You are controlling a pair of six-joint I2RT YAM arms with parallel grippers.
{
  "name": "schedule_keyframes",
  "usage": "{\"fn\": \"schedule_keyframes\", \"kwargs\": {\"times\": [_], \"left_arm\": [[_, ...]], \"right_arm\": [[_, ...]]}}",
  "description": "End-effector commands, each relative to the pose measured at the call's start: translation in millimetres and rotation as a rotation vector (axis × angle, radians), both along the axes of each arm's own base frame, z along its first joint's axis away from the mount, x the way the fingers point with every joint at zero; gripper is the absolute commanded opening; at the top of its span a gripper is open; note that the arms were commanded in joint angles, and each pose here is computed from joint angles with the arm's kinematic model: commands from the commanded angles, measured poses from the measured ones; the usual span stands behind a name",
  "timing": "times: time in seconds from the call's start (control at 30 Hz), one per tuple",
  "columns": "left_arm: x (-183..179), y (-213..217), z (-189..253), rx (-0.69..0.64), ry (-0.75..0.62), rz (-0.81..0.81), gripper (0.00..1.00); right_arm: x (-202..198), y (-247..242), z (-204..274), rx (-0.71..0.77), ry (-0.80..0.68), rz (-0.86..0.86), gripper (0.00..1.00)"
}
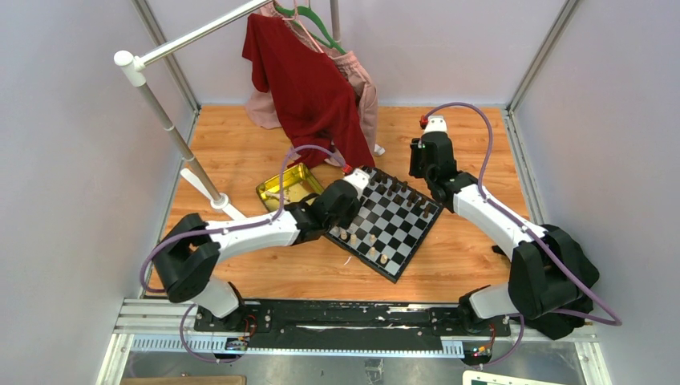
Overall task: Set up the chess pieces on the board
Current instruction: Place the chess piece on the chessboard, then pick up the chess piece from the storage box.
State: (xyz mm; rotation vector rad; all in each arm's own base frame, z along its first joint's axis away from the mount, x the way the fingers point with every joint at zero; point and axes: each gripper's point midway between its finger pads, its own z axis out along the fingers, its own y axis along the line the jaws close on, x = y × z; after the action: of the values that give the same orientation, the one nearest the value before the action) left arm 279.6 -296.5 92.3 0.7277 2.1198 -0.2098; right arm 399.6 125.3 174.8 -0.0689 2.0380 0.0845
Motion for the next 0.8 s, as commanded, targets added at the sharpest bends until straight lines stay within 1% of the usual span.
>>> {"fn": "schedule_keyframes", "kwargs": {"times": [0.0,0.07,0.13,0.27,0.4,0.57,0.77], "left_arm": [[28.9,34.2,74.4,-0.051,-0.218,0.263,0.54],[35.7,58.7,94.5,-0.051,-0.285,0.389,0.62],[43.2,80.6,104.5,-0.066,-0.303,0.495,0.63],[59.9,129.6,95.6,-0.104,-0.242,0.718,0.64],[72.7,164.0,77.1,-0.171,-0.168,0.874,0.65],[86.6,198.0,49.2,-0.235,-0.060,1.012,0.64],[96.1,210.5,14.6,-0.301,0.078,1.094,0.60]], "right_arm": [[6.9,-1.9,19.7,0.024,-0.038,-0.007,0.30],[7.6,-0.9,22.7,0.027,-0.044,-0.001,0.30],[8.2,1.4,24.5,0.032,-0.047,0.008,0.30],[9.8,8.2,24.0,0.049,-0.042,0.035,0.30],[11.8,17.7,23.6,0.057,-0.042,0.085,0.30],[14.3,23.2,19.4,0.061,-0.039,0.110,0.29],[17.4,27.8,10.3,0.069,-0.026,0.120,0.30]]}}
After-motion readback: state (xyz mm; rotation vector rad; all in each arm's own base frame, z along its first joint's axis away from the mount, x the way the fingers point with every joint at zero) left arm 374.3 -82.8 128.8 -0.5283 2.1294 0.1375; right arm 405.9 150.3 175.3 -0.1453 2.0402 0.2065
